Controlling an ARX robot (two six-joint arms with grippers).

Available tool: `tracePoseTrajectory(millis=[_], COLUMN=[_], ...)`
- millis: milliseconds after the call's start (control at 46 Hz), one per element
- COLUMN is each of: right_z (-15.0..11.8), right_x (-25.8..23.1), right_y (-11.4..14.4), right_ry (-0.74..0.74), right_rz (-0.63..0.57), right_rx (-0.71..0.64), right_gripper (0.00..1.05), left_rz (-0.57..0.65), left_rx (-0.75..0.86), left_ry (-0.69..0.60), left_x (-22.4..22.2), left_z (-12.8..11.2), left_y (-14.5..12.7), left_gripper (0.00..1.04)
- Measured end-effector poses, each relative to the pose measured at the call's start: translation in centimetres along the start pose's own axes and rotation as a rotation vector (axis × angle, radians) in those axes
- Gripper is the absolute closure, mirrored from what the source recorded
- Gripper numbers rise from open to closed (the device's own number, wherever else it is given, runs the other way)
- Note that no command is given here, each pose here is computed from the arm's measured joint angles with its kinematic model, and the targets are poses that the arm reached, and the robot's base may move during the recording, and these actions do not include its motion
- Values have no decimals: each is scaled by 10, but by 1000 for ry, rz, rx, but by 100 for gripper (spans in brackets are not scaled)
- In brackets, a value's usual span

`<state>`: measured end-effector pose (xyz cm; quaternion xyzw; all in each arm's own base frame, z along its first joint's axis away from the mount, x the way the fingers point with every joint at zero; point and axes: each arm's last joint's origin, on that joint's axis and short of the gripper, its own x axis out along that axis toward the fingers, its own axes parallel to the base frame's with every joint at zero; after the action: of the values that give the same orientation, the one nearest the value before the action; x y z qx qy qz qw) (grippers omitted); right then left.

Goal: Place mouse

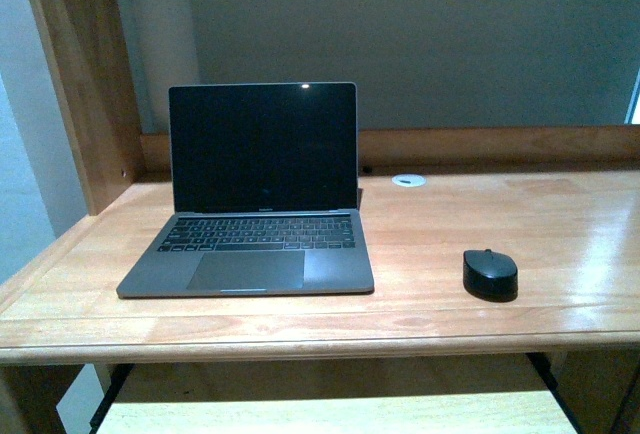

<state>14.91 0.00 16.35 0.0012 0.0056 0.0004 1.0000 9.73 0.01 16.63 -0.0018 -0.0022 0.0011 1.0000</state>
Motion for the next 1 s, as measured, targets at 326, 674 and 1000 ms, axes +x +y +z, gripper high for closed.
tracePoseTrajectory(millis=[326, 674, 1000], right_z=[5, 8, 8], right_x=[-15, -28, -37], right_y=[0, 0, 0], right_ry=[-17, -27, -28], right_rz=[0, 0, 0], right_rx=[0, 0, 0], right_gripper=[103, 103, 103], left_rz=[0, 0, 0], left_rx=[0, 0, 0], left_ry=[0, 0, 0], left_x=[0, 0, 0], left_z=[0, 0, 0], left_y=[0, 0, 0], left_gripper=[7, 7, 7])
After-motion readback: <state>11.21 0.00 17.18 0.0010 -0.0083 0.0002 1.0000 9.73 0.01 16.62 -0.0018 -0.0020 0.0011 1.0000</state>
